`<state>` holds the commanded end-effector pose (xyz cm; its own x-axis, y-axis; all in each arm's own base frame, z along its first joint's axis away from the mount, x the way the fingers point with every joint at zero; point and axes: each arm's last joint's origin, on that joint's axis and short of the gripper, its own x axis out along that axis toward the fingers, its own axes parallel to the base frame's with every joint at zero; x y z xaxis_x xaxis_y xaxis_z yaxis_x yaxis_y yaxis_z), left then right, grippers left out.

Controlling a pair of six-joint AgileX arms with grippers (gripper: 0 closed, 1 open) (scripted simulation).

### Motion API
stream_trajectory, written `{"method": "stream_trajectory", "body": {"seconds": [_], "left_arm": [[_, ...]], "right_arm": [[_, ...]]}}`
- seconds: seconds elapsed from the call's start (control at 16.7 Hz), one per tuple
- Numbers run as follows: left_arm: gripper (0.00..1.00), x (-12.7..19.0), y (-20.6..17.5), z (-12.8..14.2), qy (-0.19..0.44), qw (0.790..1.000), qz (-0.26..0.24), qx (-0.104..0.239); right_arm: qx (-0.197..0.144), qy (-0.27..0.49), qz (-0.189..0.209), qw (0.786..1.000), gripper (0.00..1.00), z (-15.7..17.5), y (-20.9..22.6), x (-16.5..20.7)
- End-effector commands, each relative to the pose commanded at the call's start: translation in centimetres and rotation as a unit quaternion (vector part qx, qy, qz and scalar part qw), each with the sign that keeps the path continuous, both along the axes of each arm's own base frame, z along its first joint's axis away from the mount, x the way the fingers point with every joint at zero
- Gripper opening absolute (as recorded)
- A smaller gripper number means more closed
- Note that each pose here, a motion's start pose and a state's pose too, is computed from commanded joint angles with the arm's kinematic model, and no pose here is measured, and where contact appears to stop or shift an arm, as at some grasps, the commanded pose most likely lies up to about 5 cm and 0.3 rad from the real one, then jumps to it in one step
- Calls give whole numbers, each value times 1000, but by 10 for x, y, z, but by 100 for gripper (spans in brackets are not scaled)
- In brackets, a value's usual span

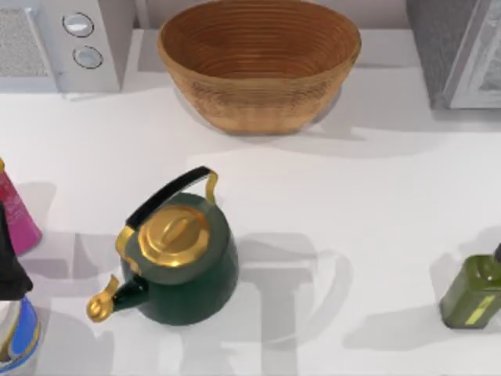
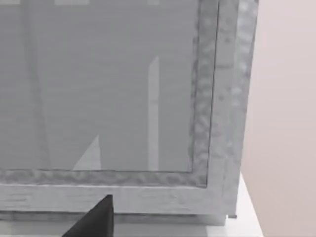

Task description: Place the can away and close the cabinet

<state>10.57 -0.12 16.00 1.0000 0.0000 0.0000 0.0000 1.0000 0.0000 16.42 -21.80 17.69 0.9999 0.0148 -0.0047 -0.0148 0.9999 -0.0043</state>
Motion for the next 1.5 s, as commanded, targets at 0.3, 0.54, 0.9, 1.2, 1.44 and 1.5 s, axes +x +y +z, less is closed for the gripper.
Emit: {"method": "stream_trajectory", "body": {"seconds": [0.3,0.54,0.9,1.2,1.44,1.5], "left_arm": [[100,0,0,0,0,1000,0,0],[100,0,0,0,0,1000,0,0],[100,0,0,0,0,1000,0,0],[100,0,0,0,0,1000,0,0],[100,0,0,0,0,1000,0,0],[100,0,0,0,0,1000,0,0]], "right_arm": [[6,3,-1,1000,100,63,-43,19],[22,11,-7,1000,100,143,-62,26],[28,14,-8,999,100,270,-28,11],[6,2,-5,1000,100,329,14,-8],[3,1,-5,1000,100,333,18,-10],[2,0,-6,1000,100,333,17,-10]]}}
